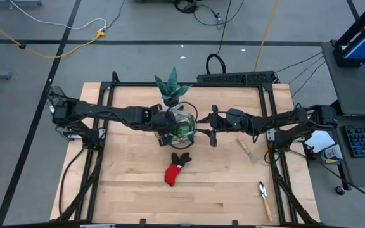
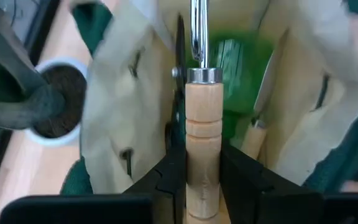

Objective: Pick & Place Garden tools in Gardening bag
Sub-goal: Put the left brown hand rake into the gardening bag, then put the brown hand rake into the gardening bag

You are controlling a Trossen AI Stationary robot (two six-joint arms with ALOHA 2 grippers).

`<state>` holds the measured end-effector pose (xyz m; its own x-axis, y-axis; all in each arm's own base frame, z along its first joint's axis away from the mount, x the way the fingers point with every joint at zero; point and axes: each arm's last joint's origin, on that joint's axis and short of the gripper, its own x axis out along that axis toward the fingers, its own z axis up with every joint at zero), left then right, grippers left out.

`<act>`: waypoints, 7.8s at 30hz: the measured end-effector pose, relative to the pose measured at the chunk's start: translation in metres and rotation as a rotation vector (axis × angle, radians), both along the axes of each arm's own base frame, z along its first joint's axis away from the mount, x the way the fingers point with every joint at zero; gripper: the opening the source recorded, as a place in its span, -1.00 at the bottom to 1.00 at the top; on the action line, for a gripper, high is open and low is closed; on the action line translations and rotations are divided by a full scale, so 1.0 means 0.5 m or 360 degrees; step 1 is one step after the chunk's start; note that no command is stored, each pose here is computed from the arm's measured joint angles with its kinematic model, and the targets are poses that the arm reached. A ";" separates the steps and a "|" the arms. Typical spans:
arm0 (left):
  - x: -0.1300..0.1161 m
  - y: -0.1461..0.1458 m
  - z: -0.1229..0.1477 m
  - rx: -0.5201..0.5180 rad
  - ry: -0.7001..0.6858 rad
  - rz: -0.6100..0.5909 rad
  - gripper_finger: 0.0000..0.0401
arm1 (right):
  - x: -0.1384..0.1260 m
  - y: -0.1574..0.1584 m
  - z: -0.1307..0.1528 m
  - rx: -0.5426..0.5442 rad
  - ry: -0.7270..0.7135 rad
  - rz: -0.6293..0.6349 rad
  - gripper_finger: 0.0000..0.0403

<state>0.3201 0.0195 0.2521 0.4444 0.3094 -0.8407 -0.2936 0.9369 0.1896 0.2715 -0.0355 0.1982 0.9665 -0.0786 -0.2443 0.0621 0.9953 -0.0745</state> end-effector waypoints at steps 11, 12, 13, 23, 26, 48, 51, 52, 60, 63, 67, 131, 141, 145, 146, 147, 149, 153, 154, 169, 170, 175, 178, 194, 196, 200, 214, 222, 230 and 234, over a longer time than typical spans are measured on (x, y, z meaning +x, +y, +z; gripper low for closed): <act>-0.004 0.017 -0.040 -0.0067 0.0226 0.0093 -0.60 | 0.000 0.000 -0.001 0.0001 0.0006 0.0000 -0.23; -0.001 0.021 -0.047 -0.0073 0.0244 0.0083 -0.60 | 0.000 0.000 0.000 0.0001 0.0002 0.0001 -0.23; 0.002 0.025 -0.051 -0.0083 0.0251 0.0074 -0.61 | 0.000 0.000 0.000 0.0000 -0.0003 0.0001 -0.23; 0.020 0.070 -0.081 -0.0235 0.0250 0.0007 -0.59 | 0.001 0.000 0.004 -0.0004 -0.0034 0.0001 -0.23; 0.021 0.078 -0.086 -0.0269 0.0258 -0.0012 -0.58 | 0.001 0.000 0.003 -0.0003 -0.0028 0.0002 -0.23; 0.033 0.093 -0.104 -0.0203 0.0260 -0.0046 -0.16 | 0.000 0.000 0.001 0.0000 -0.0004 0.0002 -0.23; 0.033 0.095 -0.104 -0.0147 0.0263 -0.0019 -0.09 | 0.000 0.000 0.001 0.0000 -0.0004 0.0002 -0.23; 0.033 0.095 -0.103 -0.0137 0.0259 -0.0002 -0.08 | 0.000 0.000 0.001 0.0000 -0.0004 0.0003 -0.23; 0.022 0.076 -0.061 -0.0118 0.0150 0.0008 -0.10 | 0.000 0.000 0.002 0.0000 -0.0018 0.0002 -0.23; 0.016 0.067 -0.039 -0.0110 0.0091 -0.0013 -0.16 | 0.001 0.000 0.003 0.0039 -0.0025 -0.0007 -0.23; 0.007 0.058 -0.015 -0.0051 0.0033 -0.0008 -0.25 | 0.000 0.000 0.002 0.0084 -0.0022 -0.0016 -0.23; -0.178 -0.141 0.115 0.0521 -0.0256 0.0323 -0.91 | -0.033 0.062 0.005 0.0081 0.0014 0.0162 -0.23; -0.263 -0.114 0.060 0.0378 -0.0524 0.0413 -0.92 | -0.070 0.088 0.046 0.0033 -0.0011 0.0252 -0.23; -0.288 -0.108 0.032 0.0295 -0.0645 0.0351 -0.90 | -0.081 0.093 0.054 0.0034 -0.0010 0.0269 -0.23; -0.294 -0.106 0.026 0.0275 -0.0669 0.0326 -0.91 | -0.084 0.093 0.056 0.0037 0.0000 0.0269 -0.23; -0.298 -0.105 0.019 0.0258 -0.0693 0.0305 -0.92 | -0.088 0.093 0.056 0.0044 0.0026 0.0267 -0.23; -0.304 -0.105 0.011 0.0214 -0.0760 0.0261 -0.97 | -0.095 0.093 0.056 0.0089 0.0060 0.0253 -0.23; -0.311 -0.103 0.002 0.0187 -0.0852 0.0185 -0.97 | -0.112 0.093 0.052 0.0173 0.0172 0.0223 -0.23; -0.313 -0.103 0.000 0.0199 -0.0858 0.0171 -0.95 | -0.115 0.093 0.051 0.0190 0.0196 0.0217 -0.23; -0.297 -0.086 0.013 0.0238 -0.0948 0.0143 -0.93 | -0.151 0.103 0.015 0.0328 0.0575 -0.0061 -0.23; -0.297 -0.086 0.013 0.0226 -0.0940 0.0124 -0.91 | -0.152 0.104 0.015 0.0331 0.0581 -0.0061 -0.23; -0.296 -0.084 0.012 0.0202 -0.0934 0.0109 -0.88 | -0.165 0.103 0.015 0.0322 0.0637 -0.0070 -0.23; -0.296 -0.084 0.012 0.0220 -0.0922 0.0093 -0.87 | -0.171 0.103 0.019 0.0322 0.0628 -0.0071 -0.23; -0.296 -0.084 0.012 0.0232 -0.0917 0.0080 -0.87 | -0.203 0.100 0.008 0.0331 0.0838 -0.0105 -0.23; -0.296 -0.084 0.012 0.0232 -0.0917 0.0081 -0.87 | -0.208 0.099 0.004 0.0367 0.0883 -0.0136 -0.23; -0.296 -0.084 0.012 0.0231 -0.0918 0.0082 -0.87 | -0.219 0.098 -0.006 0.0441 0.0993 -0.0211 -0.23; -0.296 -0.084 0.012 0.0235 -0.0916 0.0078 -0.87 | -0.253 0.095 -0.027 0.0587 0.1288 -0.0428 -0.23; -0.296 -0.084 0.012 0.0238 -0.0915 0.0077 -0.87 | -0.265 0.093 -0.033 0.0601 0.1387 -0.0486 -0.23; -0.296 -0.084 0.012 0.0237 -0.0915 0.0077 -0.87 | -0.281 0.092 -0.038 0.0762 0.1475 -0.0700 -0.23; -0.296 -0.084 0.012 0.0237 -0.0915 0.0078 -0.87 | -0.282 0.092 -0.039 0.0855 0.1461 -0.0794 -0.23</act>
